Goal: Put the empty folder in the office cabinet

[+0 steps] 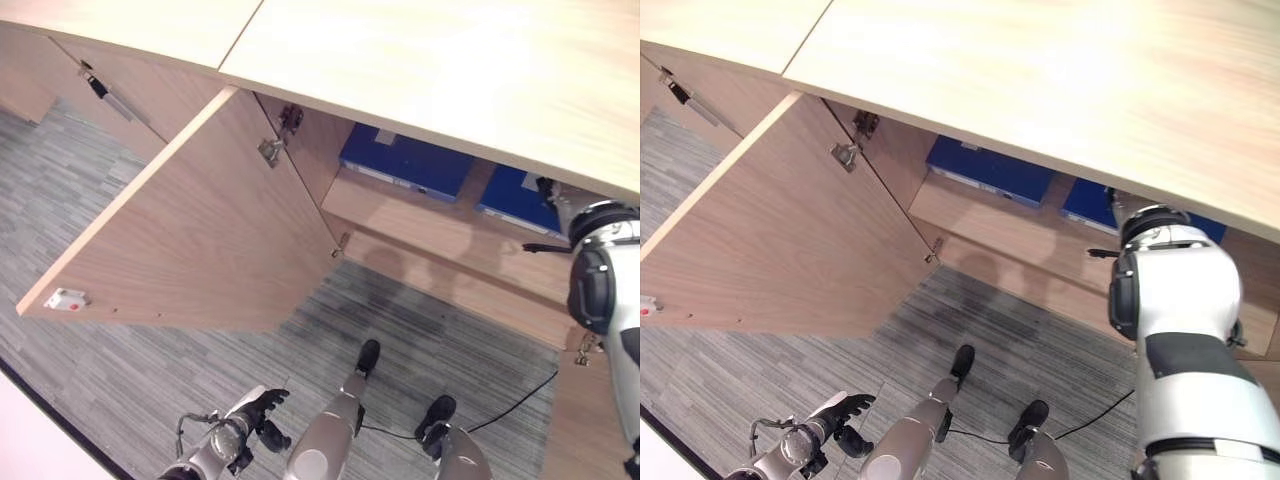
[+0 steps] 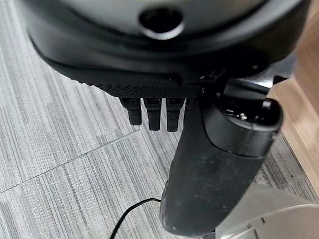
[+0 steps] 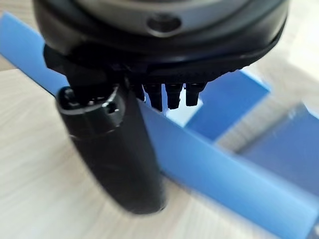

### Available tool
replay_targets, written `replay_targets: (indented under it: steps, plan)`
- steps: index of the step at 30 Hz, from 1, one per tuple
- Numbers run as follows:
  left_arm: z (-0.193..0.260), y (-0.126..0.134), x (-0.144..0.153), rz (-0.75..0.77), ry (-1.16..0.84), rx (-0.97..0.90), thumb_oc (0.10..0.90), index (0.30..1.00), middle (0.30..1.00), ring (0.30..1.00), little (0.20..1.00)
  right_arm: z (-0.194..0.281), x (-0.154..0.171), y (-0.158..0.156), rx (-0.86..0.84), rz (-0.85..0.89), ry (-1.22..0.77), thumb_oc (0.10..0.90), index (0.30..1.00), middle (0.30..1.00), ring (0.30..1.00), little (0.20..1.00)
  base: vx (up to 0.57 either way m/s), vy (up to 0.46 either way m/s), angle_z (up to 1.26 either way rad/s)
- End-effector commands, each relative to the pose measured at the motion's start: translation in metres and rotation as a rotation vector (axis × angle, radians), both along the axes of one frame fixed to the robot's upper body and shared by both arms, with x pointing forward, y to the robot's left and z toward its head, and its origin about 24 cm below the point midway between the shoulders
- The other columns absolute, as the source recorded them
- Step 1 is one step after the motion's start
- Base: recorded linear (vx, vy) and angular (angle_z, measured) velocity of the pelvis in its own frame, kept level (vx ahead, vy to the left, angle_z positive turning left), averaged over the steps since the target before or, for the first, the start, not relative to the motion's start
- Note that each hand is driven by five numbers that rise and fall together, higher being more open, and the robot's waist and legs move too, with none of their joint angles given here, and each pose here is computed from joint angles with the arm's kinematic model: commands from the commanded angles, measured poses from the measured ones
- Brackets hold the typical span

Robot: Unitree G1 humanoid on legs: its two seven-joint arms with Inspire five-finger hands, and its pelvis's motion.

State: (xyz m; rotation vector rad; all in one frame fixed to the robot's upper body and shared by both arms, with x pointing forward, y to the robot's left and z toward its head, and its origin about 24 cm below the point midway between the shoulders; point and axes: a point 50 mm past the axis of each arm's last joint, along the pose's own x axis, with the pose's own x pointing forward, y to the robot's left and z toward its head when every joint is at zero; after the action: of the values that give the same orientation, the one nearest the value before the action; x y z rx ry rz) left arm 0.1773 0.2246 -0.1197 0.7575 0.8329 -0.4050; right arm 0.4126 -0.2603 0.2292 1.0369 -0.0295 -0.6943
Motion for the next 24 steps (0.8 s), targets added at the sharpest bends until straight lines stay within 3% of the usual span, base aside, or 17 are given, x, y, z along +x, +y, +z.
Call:
replay_targets:
  steps: [1, 2, 9, 24]
  plan:
    - [0.001, 0.023, 0.001, 0.134, -0.004, 0.052, 0.8, 0.9, 0.9, 0.9, 0.9, 0.052, 0.0, 0.02, -0.083, -0.008, -0.312, 0.8, 0.9, 0.9, 0.9, 0.9, 0.02, 0.032, -0.11]
    - [0.0, 0.02, 0.002, 0.162, -0.004, 0.04, 0.8, 0.9, 0.9, 0.9, 0.9, 0.048, 0.0, 0.043, -0.094, 0.039, -0.379, 0.8, 0.9, 0.9, 0.9, 0.9, 0.01, 0.029, -0.07]
    - [-0.006, 0.009, 0.003, 0.225, 0.007, 0.036, 0.8, 0.9, 0.9, 0.9, 0.9, -0.005, -0.022, 0.097, -0.098, 0.186, -0.47, 0.8, 0.9, 0.9, 0.9, 0.9, 0.02, 0.023, -0.06]
    - [-0.019, -0.015, -0.011, 0.266, 0.036, 0.021, 0.8, 0.9, 0.9, 0.9, 0.9, -0.084, -0.09, 0.122, -0.19, 0.387, -0.487, 0.8, 0.9, 0.9, 0.9, 0.9, 0.03, 0.016, -0.11]
